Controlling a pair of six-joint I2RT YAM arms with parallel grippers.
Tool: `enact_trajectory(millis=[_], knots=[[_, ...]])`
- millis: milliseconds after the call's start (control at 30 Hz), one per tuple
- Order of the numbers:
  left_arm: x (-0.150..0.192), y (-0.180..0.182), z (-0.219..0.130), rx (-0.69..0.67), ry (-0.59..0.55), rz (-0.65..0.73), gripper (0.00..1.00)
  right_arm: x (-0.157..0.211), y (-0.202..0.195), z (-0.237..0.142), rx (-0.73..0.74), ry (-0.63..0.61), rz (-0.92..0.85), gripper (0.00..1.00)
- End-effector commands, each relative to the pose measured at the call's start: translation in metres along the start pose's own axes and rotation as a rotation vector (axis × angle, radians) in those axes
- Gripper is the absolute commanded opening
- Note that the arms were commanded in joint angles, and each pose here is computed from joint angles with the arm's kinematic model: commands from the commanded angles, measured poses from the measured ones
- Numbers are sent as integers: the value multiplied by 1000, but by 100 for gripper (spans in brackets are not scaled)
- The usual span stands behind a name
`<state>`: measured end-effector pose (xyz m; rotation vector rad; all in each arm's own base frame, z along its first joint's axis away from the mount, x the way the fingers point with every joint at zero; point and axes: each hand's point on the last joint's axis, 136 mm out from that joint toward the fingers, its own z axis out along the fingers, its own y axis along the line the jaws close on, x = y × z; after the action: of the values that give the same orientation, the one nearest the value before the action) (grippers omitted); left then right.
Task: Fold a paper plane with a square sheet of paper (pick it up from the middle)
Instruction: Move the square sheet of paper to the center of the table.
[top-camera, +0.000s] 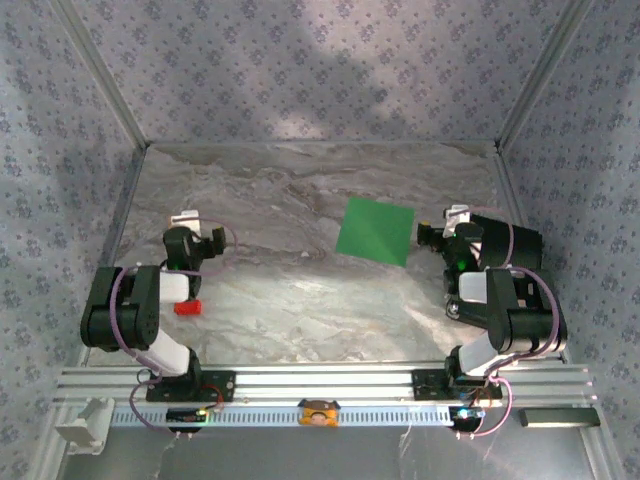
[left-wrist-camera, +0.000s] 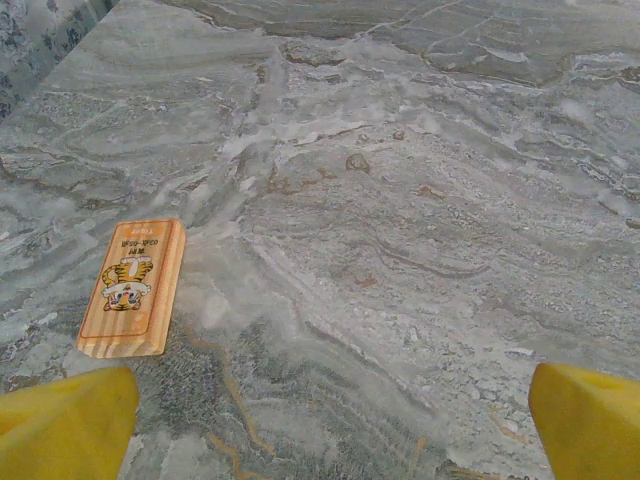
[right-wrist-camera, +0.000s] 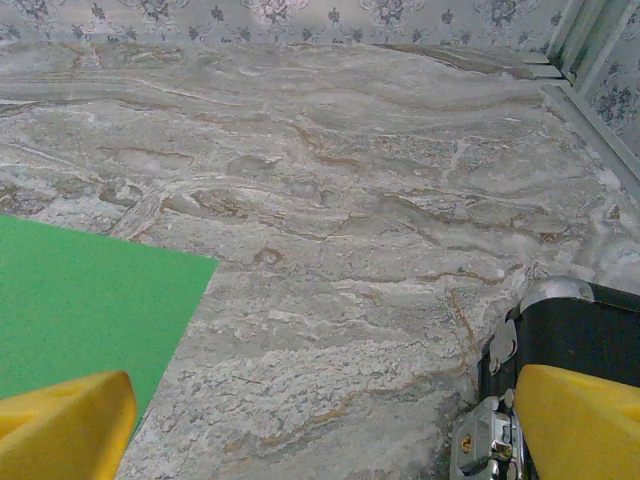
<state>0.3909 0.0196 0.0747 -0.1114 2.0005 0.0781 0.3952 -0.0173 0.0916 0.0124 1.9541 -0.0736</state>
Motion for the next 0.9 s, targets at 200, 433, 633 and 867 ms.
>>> enact_trajectory(millis=[200,433,633,867], knots=[[-16,-3,0,19,-40,8,100,10,1,0,-16,37,11,99],[-16,-4,0,28,-39,3,100,11,-1,0,-27,40,25,99],[-16,-3,0,33,-40,-2,100,11,-1,1,-26,41,28,99],[-16,-3,0,33,-40,0,100,11,0,0,-16,37,13,99]])
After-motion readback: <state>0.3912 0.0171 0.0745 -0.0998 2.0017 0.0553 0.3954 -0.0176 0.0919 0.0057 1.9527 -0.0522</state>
